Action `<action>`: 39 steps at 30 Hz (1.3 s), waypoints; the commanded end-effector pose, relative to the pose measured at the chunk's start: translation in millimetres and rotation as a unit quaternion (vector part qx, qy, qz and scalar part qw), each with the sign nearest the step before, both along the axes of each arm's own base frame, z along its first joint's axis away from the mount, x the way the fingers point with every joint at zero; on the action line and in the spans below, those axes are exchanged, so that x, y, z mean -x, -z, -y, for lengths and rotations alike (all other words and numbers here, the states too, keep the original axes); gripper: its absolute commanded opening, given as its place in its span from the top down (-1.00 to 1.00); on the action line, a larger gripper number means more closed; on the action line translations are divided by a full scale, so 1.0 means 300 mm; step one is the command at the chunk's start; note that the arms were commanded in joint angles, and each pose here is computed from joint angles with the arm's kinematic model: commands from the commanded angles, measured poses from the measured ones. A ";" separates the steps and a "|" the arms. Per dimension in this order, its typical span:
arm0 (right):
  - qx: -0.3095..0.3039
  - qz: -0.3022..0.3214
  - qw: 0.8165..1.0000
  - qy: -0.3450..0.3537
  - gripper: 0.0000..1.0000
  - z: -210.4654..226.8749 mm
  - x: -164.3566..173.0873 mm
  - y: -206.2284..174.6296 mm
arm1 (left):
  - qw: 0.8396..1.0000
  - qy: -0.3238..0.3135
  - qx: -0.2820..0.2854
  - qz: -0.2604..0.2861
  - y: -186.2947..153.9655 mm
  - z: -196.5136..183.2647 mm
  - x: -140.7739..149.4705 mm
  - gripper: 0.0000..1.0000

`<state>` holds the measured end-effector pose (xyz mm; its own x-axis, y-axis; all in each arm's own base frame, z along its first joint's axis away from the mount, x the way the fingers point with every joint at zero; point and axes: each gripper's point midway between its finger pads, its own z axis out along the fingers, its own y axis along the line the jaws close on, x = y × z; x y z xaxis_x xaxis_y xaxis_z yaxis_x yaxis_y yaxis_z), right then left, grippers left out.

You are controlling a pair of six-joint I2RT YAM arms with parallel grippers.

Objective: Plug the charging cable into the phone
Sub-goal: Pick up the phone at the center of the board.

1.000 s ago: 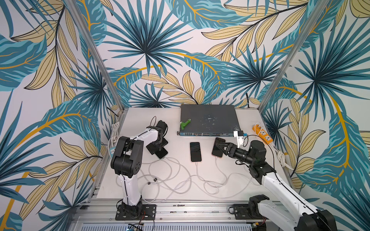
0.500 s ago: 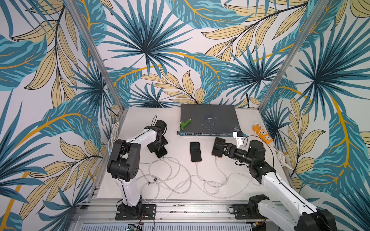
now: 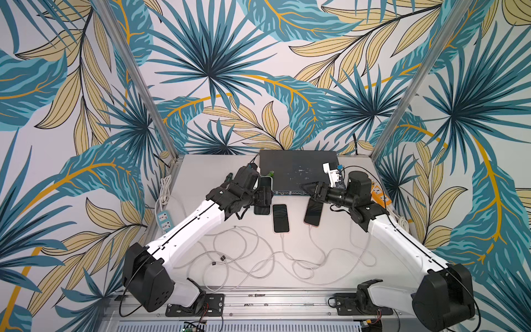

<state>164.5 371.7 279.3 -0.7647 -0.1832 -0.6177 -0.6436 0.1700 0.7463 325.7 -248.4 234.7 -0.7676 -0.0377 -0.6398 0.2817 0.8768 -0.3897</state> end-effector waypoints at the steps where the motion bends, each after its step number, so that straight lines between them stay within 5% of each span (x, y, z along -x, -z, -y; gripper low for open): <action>1: 0.033 -0.010 0.999 -0.030 -0.62 -0.037 0.042 0.043 | 0.998 0.049 0.005 0.047 -0.041 0.053 0.028 0.22; 17: 0.090 -0.036 0.993 -0.060 -0.44 -0.193 0.120 0.172 | 0.991 0.119 0.003 0.061 -0.015 0.151 0.105 0.23; 32: 0.092 -0.067 0.989 -0.092 0.49 -0.277 0.207 0.177 | 0.994 0.083 -0.018 0.072 -0.014 0.140 0.049 0.21; 35: 0.092 -0.049 0.991 -0.083 0.90 -0.265 0.195 0.160 | 0.994 0.085 -0.015 0.069 -0.013 0.140 0.056 -0.14; 39: 0.105 -0.001 0.992 -0.072 1.00 -0.225 0.173 0.112 | 0.991 0.111 0.006 0.077 -0.031 0.141 0.104 -0.67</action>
